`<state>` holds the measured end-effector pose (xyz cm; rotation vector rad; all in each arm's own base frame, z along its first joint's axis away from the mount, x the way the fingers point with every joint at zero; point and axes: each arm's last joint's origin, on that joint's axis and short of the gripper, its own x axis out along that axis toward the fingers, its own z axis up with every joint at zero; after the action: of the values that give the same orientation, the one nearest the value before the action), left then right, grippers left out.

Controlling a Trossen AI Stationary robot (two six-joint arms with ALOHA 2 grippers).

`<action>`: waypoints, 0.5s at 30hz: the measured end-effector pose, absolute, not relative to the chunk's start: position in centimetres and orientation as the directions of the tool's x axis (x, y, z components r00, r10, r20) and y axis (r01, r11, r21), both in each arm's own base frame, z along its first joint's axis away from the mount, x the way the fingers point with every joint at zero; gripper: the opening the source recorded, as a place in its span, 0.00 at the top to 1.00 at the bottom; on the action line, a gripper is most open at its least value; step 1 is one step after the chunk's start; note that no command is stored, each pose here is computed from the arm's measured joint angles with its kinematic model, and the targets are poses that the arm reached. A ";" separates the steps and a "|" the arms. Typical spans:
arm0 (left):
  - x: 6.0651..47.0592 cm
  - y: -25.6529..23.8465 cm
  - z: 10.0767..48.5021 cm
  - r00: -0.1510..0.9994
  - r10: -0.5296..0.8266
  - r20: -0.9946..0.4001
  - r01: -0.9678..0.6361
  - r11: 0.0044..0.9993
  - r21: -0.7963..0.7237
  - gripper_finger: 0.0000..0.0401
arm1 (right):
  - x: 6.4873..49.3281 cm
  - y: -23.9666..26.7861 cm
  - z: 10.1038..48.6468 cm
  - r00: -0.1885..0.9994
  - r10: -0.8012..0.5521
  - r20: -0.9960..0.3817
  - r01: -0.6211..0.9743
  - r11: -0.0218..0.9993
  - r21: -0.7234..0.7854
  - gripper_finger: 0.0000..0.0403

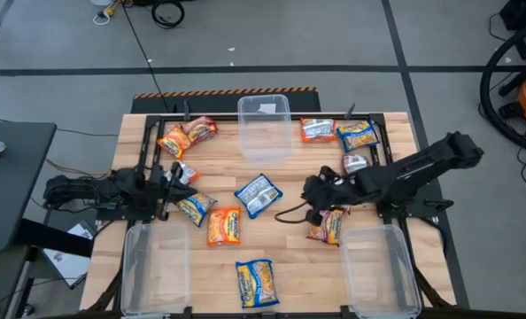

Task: Sort Maruchan noodles
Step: Put the red noodle pack into the top transparent bin

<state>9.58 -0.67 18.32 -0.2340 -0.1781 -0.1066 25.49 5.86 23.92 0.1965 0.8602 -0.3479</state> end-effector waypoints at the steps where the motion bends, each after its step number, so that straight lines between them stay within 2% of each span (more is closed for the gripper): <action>1: 9.5 -0.7 18.5 0.975 -0.082 0.208 0.131 0.964 -0.232 0.97 | 25.7 5.9 23.5 0.574 -0.190 -0.796 0.371 0.927 0.046 0.88; 4: 9.6 -0.9 19.1 0.964 -0.064 0.260 0.132 0.959 -0.251 0.97 | 26.9 6.1 24.5 0.480 -0.114 -0.870 0.371 0.925 0.083 0.87; 7: 9.9 -1.3 19.5 0.956 -0.073 0.286 0.141 0.964 -0.227 0.97 | 28.0 6.6 25.8 0.375 -0.188 -0.908 0.359 0.932 -0.045 0.87; 9: 10.2 -1.7 19.8 0.946 -0.087 0.314 0.159 0.964 -0.213 0.97 | 28.8 6.8 25.6 0.307 -0.243 -0.920 0.337 0.932 -0.134 0.87; 11: 10.6 -2.1 20.0 0.937 -0.107 0.332 0.179 0.964 -0.194 0.97 | 29.5 6.9 25.2 0.275 -0.255 -0.927 0.334 0.929 -0.157 0.87; 15: 11.6 -3.0 20.4 0.958 -0.108 0.264 0.158 0.972 -0.175 0.97 | 30.7 6.5 22.7 0.161 -0.185 -0.969 0.321 0.939 -0.126 0.84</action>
<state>11.59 -2.98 20.42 -0.1965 -0.2561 -0.1355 30.73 6.48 22.68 0.1186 1.3622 -0.3625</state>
